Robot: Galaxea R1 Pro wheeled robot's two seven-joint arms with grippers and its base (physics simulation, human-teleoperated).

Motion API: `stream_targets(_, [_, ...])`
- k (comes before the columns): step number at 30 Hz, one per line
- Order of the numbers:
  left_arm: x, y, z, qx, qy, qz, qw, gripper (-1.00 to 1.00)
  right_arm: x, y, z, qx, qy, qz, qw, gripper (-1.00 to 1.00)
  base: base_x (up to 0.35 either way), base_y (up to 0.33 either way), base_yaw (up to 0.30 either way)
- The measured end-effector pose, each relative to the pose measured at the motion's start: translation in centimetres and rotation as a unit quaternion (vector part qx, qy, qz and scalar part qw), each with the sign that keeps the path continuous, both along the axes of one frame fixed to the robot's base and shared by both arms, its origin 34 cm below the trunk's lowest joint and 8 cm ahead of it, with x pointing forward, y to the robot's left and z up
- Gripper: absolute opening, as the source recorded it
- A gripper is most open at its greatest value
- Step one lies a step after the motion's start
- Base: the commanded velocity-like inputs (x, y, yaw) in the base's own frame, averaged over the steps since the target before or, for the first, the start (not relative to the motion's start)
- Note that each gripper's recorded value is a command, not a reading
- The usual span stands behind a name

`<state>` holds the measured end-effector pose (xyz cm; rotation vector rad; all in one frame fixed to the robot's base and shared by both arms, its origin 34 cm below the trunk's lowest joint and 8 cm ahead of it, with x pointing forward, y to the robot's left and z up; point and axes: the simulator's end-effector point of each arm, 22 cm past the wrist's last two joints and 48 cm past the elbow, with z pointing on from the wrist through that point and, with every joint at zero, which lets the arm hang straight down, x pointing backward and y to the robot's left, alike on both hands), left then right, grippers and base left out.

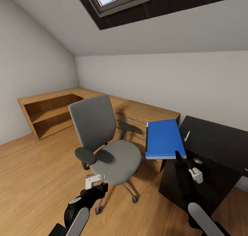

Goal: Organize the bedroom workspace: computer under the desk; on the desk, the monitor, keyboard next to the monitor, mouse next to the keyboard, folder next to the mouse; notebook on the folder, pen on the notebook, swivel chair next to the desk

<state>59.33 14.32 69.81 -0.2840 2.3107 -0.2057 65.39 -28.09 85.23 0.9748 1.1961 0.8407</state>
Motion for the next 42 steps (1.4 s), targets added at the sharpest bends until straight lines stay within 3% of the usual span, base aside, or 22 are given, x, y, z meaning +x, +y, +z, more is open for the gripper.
stream_targets(17, [0.3,-0.2,2.7,-0.002,0.006,-0.001,1.0,1.0,0.5,-0.5,2.2,0.003,0.014,-0.007,0.9999,-1.0,0.0,0.0,-0.174])
stream_targets(31, [0.1,-0.6,4.2,0.001,0.018,-0.006,0.9998,1.0,1.0,-3.7,2.8,0.006,0.043,-0.045,0.998,-1.0,0.0,0.0,-0.219])
stream_targets(36, [0.1,-0.6,4.8,0.001,0.02,-0.006,0.9998,1.0,1.2,-7.0,3.5,0.006,0.045,-0.081,0.9957,-1.0,0.0,0.0,-0.219])
stream_targets(42, [0.1,-0.7,5.6,0.001,0.023,-0.007,0.9997,1.0,0.8,-13.3,2.6,0.015,0.082,-0.147,0.9856,-1.0,0.0,0.0,-0.219])
